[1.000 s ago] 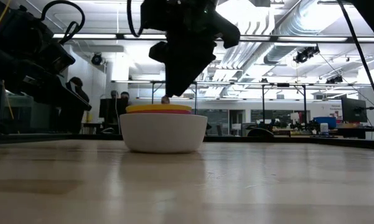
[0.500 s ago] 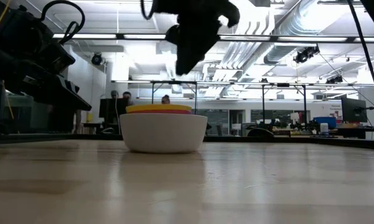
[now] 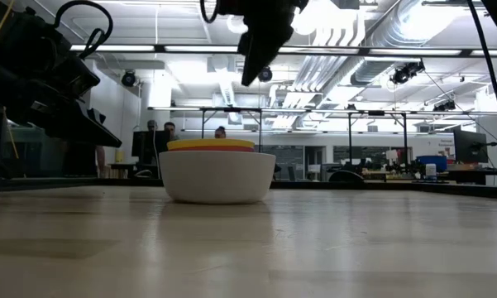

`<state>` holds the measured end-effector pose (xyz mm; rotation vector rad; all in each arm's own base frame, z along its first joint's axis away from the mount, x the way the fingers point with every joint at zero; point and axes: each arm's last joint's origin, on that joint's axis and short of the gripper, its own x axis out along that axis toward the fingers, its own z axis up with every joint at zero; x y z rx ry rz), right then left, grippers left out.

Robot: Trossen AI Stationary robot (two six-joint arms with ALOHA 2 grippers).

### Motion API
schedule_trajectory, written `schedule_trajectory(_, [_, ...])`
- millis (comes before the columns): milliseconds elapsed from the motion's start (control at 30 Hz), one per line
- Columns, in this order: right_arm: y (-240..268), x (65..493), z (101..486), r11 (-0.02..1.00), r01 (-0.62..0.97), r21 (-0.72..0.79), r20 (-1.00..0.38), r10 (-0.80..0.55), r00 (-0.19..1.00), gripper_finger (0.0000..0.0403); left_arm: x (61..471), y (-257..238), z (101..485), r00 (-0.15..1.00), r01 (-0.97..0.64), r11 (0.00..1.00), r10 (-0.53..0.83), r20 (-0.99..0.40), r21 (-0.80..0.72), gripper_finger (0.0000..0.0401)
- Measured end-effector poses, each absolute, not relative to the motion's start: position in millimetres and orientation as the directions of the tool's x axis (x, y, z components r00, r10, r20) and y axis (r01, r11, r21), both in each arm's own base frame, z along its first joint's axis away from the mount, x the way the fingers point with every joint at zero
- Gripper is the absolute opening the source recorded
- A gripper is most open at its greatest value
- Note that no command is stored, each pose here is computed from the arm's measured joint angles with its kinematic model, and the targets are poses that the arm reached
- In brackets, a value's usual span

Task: Nest bowls inside each other
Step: Return to Home Position

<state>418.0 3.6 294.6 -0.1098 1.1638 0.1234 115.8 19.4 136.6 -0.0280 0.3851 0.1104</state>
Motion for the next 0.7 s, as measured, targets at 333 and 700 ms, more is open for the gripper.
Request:
schedule_trajectory(333, [-20.0, 409.0, 314.7, 0.996, -0.088, -0.001, -0.883, 0.041, 0.468, 0.0113, 115.8, 19.5, 136.6, 0.921, -0.113, 0.994, 0.103, -0.376, -0.007, 0.0067])
schedule_trajectory(700, [-28.6, 351.3, 286.8, 1.000, -0.021, 0.003, -0.770, 0.016, 0.638, 0.0113, 115.8, 19.5, 136.3, 0.920, -0.113, 0.994, 0.102, -0.378, -0.006, 0.0067])
